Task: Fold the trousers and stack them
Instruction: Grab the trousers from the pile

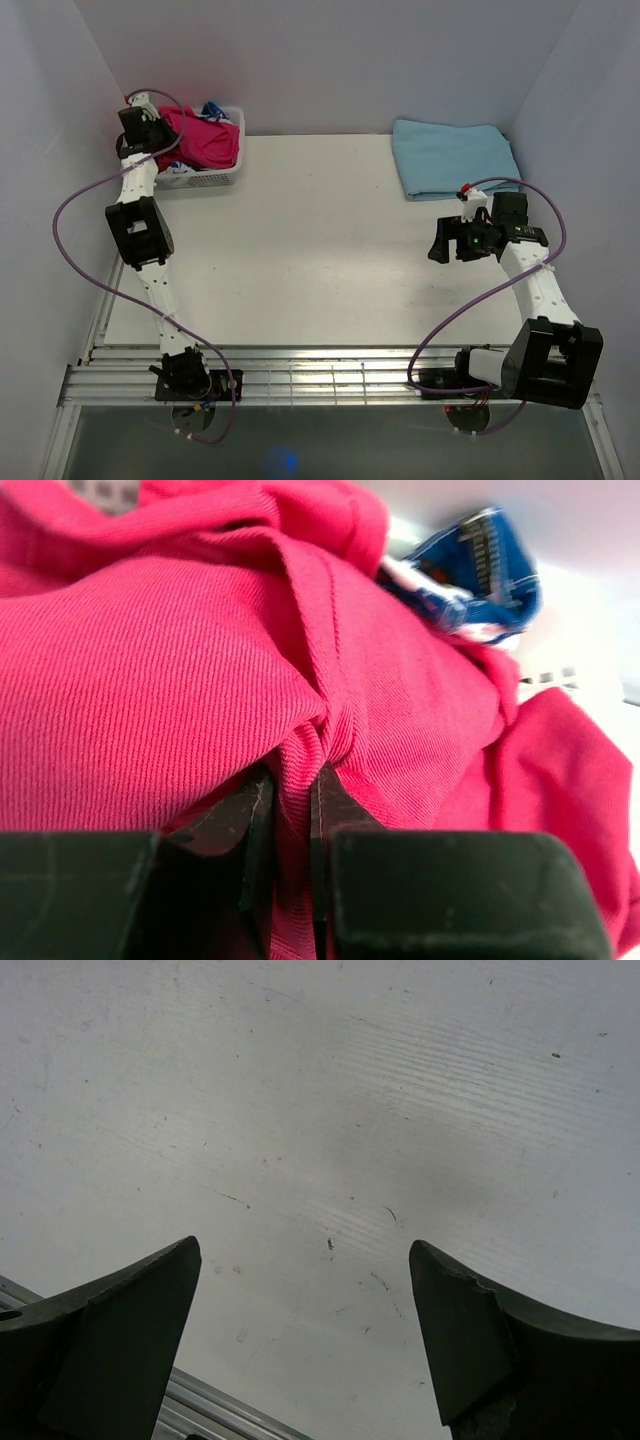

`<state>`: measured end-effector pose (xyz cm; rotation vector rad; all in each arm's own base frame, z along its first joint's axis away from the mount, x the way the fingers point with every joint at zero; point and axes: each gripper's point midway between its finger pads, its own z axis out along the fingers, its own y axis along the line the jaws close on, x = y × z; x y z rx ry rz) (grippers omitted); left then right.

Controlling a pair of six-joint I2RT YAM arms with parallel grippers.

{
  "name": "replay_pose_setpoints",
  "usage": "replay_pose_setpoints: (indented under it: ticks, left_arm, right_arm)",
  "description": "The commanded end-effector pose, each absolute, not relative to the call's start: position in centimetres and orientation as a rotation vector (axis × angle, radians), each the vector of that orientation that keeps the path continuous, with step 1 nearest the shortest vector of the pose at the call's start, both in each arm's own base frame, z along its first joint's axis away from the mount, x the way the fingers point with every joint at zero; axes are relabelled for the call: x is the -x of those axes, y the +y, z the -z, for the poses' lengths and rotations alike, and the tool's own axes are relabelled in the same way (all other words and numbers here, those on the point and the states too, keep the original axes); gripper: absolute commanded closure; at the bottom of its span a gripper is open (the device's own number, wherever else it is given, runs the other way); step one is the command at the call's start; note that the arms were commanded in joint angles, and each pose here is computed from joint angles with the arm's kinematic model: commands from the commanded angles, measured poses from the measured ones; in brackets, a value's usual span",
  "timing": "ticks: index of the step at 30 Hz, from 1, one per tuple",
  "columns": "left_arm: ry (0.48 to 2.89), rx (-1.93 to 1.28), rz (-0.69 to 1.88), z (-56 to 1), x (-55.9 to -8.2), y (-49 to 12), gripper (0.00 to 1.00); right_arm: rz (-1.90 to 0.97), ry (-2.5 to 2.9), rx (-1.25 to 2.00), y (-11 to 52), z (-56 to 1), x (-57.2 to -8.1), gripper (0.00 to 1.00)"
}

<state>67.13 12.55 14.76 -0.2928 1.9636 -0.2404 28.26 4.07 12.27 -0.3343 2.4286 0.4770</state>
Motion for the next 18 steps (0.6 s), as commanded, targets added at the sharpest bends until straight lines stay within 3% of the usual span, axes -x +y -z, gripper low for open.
replay_pose_setpoints:
  ticks: [1, 6, 18]
  left_arm:
    - [1.738, 0.076, 0.378, -23.6, -68.7, 8.2, 0.99]
    - [1.501, -0.050, 0.495, -33.9, -66.7, 5.3, 1.00]
    - [1.038, -0.229, 0.642, -57.3, -55.9, -1.1, 1.00]
  right_arm:
    - [-0.463, 2.374, 0.368, 4.2, -14.0, -29.2, 0.10]
    - [-0.458, 2.351, 0.377, 4.2, -14.6, -29.3, 0.10]
    - [-0.421, 2.267, 0.411, 4.2, -16.4, -29.9, 0.10]
